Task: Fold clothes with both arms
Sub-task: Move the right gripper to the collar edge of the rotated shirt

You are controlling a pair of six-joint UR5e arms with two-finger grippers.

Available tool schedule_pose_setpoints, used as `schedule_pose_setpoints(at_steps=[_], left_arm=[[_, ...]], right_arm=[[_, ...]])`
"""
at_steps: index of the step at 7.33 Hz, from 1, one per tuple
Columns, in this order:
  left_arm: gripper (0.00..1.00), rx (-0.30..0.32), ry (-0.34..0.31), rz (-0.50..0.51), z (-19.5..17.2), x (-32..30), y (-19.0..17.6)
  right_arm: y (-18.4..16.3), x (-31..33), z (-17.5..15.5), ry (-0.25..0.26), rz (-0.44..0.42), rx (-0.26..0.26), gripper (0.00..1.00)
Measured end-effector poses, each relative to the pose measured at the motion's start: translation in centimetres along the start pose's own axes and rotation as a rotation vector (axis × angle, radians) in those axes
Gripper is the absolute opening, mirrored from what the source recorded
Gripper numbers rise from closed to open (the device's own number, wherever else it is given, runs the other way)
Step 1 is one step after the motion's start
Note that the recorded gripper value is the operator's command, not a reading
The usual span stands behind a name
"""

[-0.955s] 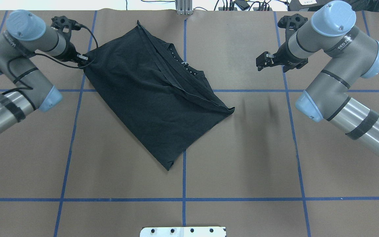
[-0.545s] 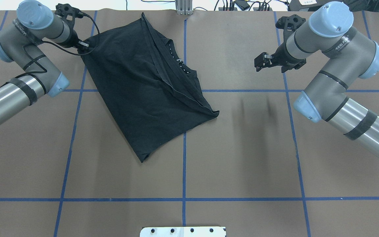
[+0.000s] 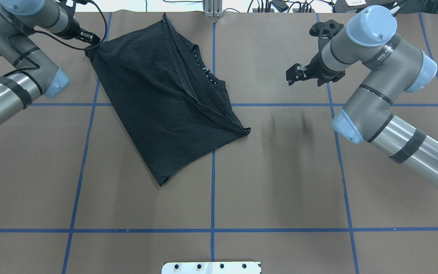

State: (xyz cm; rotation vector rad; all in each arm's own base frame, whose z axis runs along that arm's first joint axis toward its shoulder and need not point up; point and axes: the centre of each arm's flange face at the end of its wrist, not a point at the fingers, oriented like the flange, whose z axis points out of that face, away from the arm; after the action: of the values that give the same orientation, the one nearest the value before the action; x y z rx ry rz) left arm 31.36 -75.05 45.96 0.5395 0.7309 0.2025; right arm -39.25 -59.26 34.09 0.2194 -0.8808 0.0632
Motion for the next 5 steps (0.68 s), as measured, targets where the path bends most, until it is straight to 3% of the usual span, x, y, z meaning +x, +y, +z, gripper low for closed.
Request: schedule_pose_setpoints(at_steps=[2,5], left_arm=[[1.00,-0.014,0.054,0.031,-1.6,-2.7,2.5],[1.00,-0.011,0.076,0.032,-2.6,-3.4,5.3]], right_arm=[[-1.6,-6.5,2.3,0.005,-0.002,0.012,1.00],[-2.1,-15.3,5.1,0.025,0.019,0.036,0.99]])
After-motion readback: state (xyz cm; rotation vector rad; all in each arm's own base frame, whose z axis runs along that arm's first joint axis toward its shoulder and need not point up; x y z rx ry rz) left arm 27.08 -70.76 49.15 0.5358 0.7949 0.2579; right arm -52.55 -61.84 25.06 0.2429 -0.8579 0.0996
